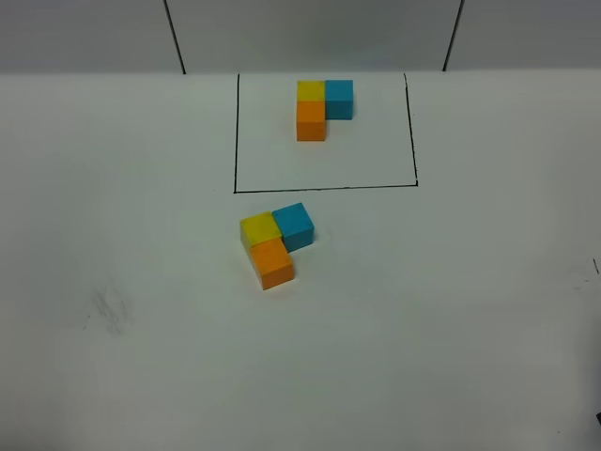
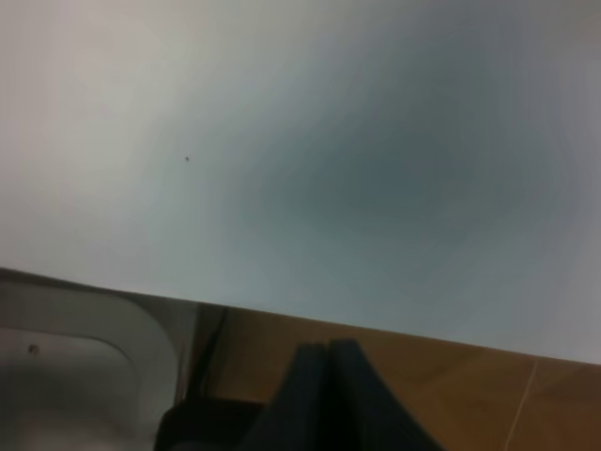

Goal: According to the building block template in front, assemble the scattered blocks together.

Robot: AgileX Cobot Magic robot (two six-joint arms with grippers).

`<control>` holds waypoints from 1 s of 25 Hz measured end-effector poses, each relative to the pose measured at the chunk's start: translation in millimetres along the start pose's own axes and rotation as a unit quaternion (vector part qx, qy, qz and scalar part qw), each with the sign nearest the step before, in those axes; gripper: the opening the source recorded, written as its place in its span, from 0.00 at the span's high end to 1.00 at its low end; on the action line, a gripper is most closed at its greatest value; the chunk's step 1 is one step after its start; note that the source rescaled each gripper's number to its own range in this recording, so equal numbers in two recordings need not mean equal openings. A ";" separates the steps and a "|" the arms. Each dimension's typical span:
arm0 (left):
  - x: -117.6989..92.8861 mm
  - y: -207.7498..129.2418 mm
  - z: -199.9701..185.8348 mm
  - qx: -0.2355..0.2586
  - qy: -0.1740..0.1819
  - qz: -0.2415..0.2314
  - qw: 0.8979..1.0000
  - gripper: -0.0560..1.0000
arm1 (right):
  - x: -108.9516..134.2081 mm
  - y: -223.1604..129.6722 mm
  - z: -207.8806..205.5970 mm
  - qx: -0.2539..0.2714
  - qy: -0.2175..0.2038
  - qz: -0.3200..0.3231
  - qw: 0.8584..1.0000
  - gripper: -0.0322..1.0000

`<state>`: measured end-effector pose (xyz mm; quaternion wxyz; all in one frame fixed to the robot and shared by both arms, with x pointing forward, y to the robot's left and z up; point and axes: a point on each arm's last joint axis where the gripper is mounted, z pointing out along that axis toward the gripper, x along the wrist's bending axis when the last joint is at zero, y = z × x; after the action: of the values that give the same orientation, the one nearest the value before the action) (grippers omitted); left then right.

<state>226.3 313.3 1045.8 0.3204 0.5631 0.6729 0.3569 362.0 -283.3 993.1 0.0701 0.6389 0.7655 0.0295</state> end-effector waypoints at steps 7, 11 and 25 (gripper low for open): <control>0.0 0.0 0.0 0.000 0.000 0.000 1.000 0.94 | 4.6 -2.9 -5.4 -0.022 0.024 -0.026 0.999 0.97; 0.0 0.0 0.0 0.000 0.000 0.001 1.000 0.94 | 10.5 -6.1 -10.8 -0.043 0.045 -0.056 0.996 0.97; 0.0 0.0 0.0 0.000 0.000 0.001 1.000 0.94 | -1.6 -51.5 -54.1 -0.239 0.006 -0.013 0.971 0.97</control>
<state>226.3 313.3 1045.8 0.3202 0.5635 0.6726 0.3571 304.3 -291.8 1039.7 0.2162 0.5933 0.7450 0.2148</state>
